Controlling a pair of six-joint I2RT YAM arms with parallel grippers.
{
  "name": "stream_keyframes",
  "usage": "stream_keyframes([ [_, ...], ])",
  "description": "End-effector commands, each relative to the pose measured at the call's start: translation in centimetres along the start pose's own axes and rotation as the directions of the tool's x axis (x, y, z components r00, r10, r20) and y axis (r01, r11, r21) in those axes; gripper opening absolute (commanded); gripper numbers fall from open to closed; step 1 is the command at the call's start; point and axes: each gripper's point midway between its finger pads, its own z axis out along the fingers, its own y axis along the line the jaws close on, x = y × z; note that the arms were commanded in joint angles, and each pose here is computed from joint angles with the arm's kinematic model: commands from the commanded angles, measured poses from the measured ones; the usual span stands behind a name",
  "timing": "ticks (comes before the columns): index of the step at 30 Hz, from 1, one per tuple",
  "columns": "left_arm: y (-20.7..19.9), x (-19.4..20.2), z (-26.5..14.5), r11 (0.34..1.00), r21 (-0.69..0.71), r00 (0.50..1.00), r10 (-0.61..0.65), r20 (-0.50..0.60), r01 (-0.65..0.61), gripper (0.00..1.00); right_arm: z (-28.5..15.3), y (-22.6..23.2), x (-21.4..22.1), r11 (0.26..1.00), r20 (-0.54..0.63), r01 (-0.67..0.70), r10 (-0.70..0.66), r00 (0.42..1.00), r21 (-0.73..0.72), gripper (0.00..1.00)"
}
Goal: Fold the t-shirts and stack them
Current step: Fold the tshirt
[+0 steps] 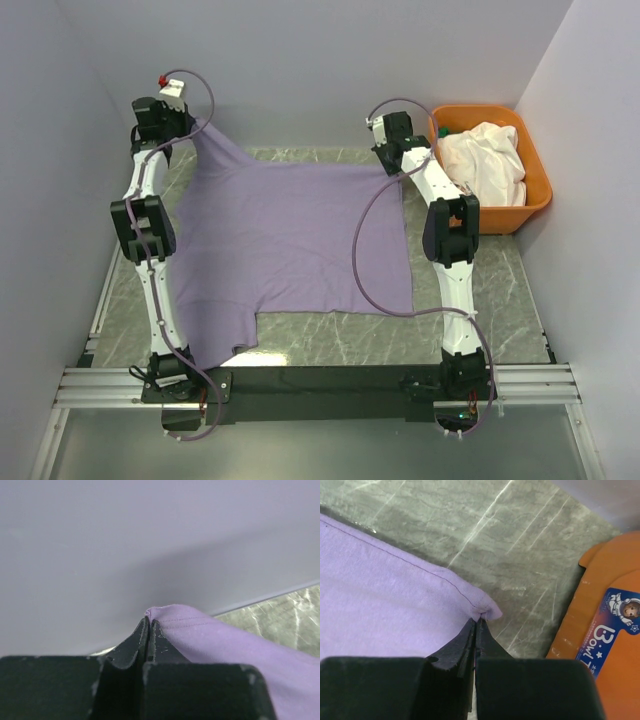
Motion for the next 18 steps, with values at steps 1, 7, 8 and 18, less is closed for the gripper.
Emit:
stream_keyframes([
  [1, 0.6, -10.2, -4.2, 0.996, -0.01, 0.981, 0.084, 0.176, -0.084, 0.0, -5.1, -3.5, -4.8, 0.997, 0.153, -0.035, 0.024, 0.988, 0.067, 0.0],
  [7, 0.3, -10.3, -7.4, 0.997, 0.021, 0.988, 0.076, 0.131, -0.079, 0.0, -6.2, -2.5, -4.1, 1.0, 0.146, 0.006, -0.008, 0.989, 0.016, 0.0],
  [8, 0.2, -10.2, -7.9, 0.997, 0.024, 0.99, 0.075, 0.123, -0.078, 0.0, -6.3, -2.2, -3.8, 1.0, 0.138, 0.015, -0.015, 0.99, 0.004, 0.0],
  [18, -2.7, -5.8, -12.7, 0.996, 0.075, 0.997, 0.053, -0.058, -0.048, 0.0, -7.9, -1.0, -2.7, 0.995, 0.123, 0.073, -0.064, 0.99, -0.064, 0.0],
])
